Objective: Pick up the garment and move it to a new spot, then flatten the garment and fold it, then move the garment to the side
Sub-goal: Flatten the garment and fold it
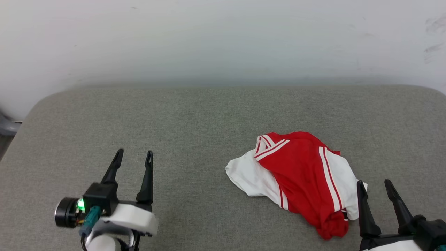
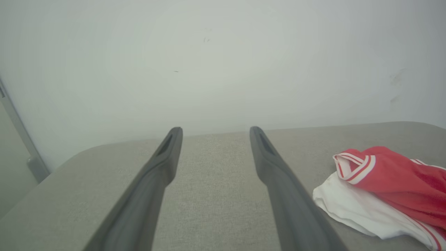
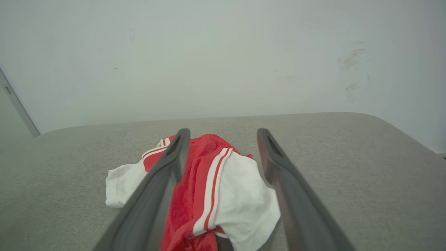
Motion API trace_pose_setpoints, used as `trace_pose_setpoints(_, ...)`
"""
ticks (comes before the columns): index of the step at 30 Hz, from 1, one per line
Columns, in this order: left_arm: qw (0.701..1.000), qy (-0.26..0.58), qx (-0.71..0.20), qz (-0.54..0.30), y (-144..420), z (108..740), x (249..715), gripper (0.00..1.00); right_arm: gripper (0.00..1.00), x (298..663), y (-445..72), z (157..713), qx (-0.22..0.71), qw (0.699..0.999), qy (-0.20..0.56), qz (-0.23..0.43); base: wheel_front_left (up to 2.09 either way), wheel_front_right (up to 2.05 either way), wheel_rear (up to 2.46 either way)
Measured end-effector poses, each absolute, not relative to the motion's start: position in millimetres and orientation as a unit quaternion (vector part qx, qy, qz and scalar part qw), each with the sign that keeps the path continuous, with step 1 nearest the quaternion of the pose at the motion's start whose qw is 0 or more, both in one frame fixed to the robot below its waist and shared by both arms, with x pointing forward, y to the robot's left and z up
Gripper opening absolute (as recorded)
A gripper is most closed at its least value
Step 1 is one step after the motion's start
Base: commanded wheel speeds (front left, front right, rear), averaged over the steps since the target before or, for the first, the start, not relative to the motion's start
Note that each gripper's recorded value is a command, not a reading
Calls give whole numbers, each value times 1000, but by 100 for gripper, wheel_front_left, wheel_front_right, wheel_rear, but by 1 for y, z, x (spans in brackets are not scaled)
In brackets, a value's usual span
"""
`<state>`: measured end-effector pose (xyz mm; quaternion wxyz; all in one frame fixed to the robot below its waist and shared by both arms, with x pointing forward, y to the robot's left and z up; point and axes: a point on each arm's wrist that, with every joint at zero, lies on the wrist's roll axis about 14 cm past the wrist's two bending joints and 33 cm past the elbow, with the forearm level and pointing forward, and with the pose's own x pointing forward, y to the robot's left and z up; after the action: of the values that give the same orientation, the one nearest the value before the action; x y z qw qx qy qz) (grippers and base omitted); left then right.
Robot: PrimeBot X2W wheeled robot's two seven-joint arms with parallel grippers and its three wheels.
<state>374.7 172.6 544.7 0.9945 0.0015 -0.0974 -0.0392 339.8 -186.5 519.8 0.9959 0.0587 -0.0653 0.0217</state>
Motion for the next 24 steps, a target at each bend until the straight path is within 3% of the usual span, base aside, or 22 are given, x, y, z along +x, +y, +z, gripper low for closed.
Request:
trace_pose_setpoints(8, 980, -139, 56, -128, 145, 586, 430, 100, 100, 344, -190, 526, 55, 996, -74, 16, 0, 0, 0)
trace_pose_setpoints(13, 970, -122, 96, -188, 115, 594, 462, 100, 100, 351, -194, 529, 52, 995, -79, 10, 0, 0, 0)
trace_pose_setpoints(17, 961, -85, 102, -242, 84, 594, 480, 100, 100, 357, -197, 528, 49, 996, -78, 5, 0, 0, 0)
trace_pose_setpoints(24, 938, 87, 115, -314, 46, 545, 494, 100, 100, 368, -200, 522, 47, 996, -69, 1, 0, 0, 0)
